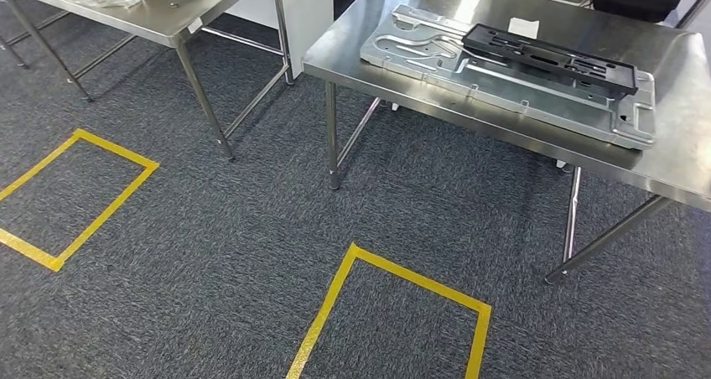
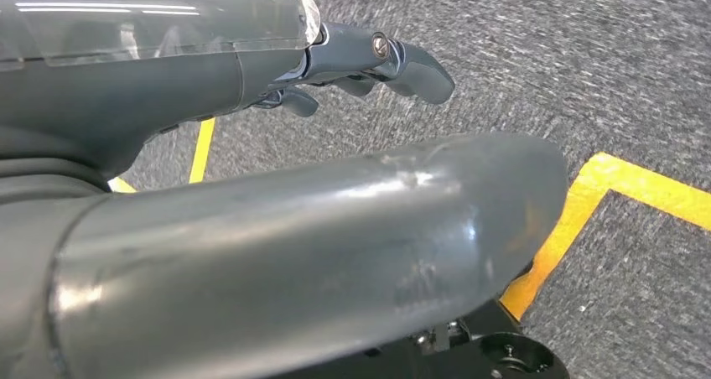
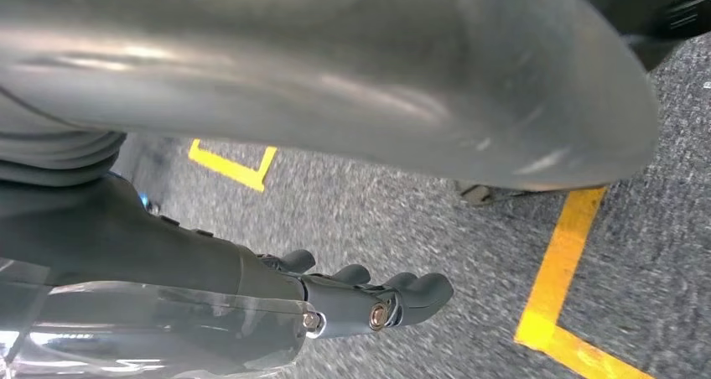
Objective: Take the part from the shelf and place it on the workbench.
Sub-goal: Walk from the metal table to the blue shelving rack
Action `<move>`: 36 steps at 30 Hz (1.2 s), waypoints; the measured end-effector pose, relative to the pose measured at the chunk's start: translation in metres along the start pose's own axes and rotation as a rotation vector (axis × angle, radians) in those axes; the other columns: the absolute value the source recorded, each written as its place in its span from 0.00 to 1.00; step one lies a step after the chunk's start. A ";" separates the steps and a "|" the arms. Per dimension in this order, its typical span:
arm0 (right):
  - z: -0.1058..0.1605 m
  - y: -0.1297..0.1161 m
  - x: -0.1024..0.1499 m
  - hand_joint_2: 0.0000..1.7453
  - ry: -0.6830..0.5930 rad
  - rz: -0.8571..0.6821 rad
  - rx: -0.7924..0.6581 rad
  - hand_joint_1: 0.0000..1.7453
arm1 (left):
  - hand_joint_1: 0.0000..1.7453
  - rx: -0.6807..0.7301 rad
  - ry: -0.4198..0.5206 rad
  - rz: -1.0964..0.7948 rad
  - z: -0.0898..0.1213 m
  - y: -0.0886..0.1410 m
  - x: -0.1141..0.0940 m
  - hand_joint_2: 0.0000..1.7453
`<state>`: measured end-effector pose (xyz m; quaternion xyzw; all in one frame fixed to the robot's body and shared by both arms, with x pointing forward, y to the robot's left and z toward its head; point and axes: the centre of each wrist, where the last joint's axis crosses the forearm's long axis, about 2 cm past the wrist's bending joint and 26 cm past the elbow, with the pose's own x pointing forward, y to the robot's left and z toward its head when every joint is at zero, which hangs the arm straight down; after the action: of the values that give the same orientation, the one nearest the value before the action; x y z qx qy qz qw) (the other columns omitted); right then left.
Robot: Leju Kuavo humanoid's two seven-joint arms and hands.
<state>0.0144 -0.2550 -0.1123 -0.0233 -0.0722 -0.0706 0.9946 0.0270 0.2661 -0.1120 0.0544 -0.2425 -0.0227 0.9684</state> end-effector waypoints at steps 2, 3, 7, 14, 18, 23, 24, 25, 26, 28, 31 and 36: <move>0.000 -0.001 0.000 0.00 0.000 0.001 -0.001 0.00 | 0.00 -0.002 -0.004 -0.004 0.000 0.000 0.001 0.00; 0.000 -0.002 0.000 0.00 0.000 0.002 -0.001 0.00 | 0.00 -0.002 -0.005 -0.005 -0.001 0.000 0.001 0.00; 0.000 -0.001 0.003 0.00 -0.003 0.004 0.003 0.00 | 0.00 0.000 -0.002 -0.009 0.000 0.001 -0.001 0.00; 0.000 -0.001 0.000 0.00 0.002 0.008 0.006 0.00 | 0.00 -0.002 0.000 -0.016 0.000 0.002 -0.002 0.00; 0.000 0.000 0.002 0.00 0.000 0.015 0.013 0.00 | 0.00 -0.003 0.010 -0.028 0.000 0.004 -0.001 0.00; -0.001 0.000 0.005 0.00 0.008 0.018 0.016 0.00 | 0.00 -0.003 0.039 -0.037 0.001 0.005 -0.004 0.00; -0.001 0.000 0.005 0.00 0.013 0.019 0.017 0.00 | 0.00 -0.003 0.039 -0.038 0.000 0.006 -0.003 0.00; -0.001 0.000 0.004 0.00 0.018 0.020 0.018 0.00 | 0.00 -0.003 0.037 -0.039 0.000 0.006 -0.003 0.00; -0.001 0.000 0.004 0.00 0.023 0.021 0.019 0.00 | 0.00 -0.003 0.034 -0.040 0.000 0.006 -0.003 0.00; 0.000 0.000 0.003 0.00 0.029 0.023 0.017 0.00 | 0.00 -0.005 0.028 -0.043 0.000 0.006 -0.003 0.00; 0.000 -0.001 0.002 0.00 0.033 0.025 0.015 0.00 | 0.00 -0.008 0.020 -0.048 0.000 0.006 -0.003 0.00; -0.001 -0.002 0.004 0.00 0.031 0.027 0.017 0.00 | 0.00 -0.011 0.015 -0.052 0.000 0.005 -0.001 0.00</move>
<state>0.0183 -0.2573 -0.1123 -0.0147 -0.0571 -0.0570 0.9966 0.0261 0.2711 -0.1123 0.0554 -0.2334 -0.0487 0.9696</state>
